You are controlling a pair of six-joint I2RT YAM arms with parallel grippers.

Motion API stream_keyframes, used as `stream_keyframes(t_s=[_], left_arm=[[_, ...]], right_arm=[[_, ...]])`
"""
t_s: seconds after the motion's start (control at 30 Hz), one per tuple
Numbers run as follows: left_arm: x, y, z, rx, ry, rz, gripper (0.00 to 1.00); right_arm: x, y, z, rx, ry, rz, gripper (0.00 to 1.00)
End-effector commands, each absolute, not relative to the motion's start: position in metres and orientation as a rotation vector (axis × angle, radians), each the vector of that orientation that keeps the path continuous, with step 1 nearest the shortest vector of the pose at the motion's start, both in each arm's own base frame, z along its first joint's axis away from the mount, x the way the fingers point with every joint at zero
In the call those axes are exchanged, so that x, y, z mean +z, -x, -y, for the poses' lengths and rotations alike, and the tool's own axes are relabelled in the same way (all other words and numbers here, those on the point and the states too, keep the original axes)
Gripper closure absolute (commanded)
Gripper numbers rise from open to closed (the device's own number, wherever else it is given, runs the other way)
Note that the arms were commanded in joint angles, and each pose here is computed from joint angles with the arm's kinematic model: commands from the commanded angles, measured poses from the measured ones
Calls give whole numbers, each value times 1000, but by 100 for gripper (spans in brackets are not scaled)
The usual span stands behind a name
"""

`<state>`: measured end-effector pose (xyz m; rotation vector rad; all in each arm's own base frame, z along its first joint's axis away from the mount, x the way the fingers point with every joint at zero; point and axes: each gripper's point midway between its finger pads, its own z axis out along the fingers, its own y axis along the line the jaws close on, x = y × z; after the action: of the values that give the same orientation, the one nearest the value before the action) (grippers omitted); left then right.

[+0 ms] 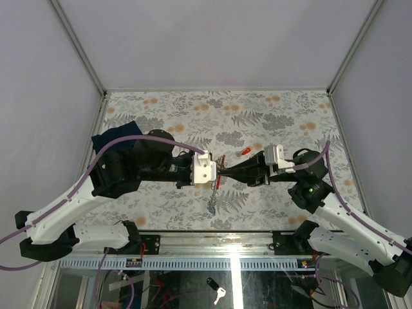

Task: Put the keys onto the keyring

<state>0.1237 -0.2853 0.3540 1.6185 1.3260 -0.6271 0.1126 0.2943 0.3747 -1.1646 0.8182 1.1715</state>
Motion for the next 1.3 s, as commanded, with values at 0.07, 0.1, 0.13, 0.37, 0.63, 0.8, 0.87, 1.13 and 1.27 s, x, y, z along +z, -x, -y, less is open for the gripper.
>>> stream_keyframes(t_s=[0.07, 0.1, 0.13, 0.37, 0.63, 0.8, 0.87, 1.13, 1.27], left_arm=[[364, -131, 287, -609, -1568, -1308, 86], [366, -131, 287, -607, -1565, -1306, 89], [366, -131, 287, -606, -1562, -1306, 92], [370, -134, 287, -596, -1541, -1295, 100], [362, -136, 288, -587, -1551, -1315, 100], [359, -137, 288, -581, -1555, -1324, 100], [358, -137, 287, -576, -1555, -1329, 100], [360, -141, 283, -548, -1535, -1336, 100], [361, -143, 284, -538, -1525, -1336, 99]], right_arm=[[418, -102, -284, 1131, 1104, -669, 100], [418, -102, -283, 1129, 1104, -668, 100], [418, -102, -283, 1131, 1104, -666, 100], [420, -102, -281, 1121, 1083, -663, 100], [432, -104, -275, 1122, 1002, -639, 100], [438, -105, -272, 1130, 965, -622, 100], [440, -106, -272, 1126, 954, -620, 100], [441, -109, -270, 1111, 930, -621, 100], [445, -110, -268, 1113, 908, -617, 100]])
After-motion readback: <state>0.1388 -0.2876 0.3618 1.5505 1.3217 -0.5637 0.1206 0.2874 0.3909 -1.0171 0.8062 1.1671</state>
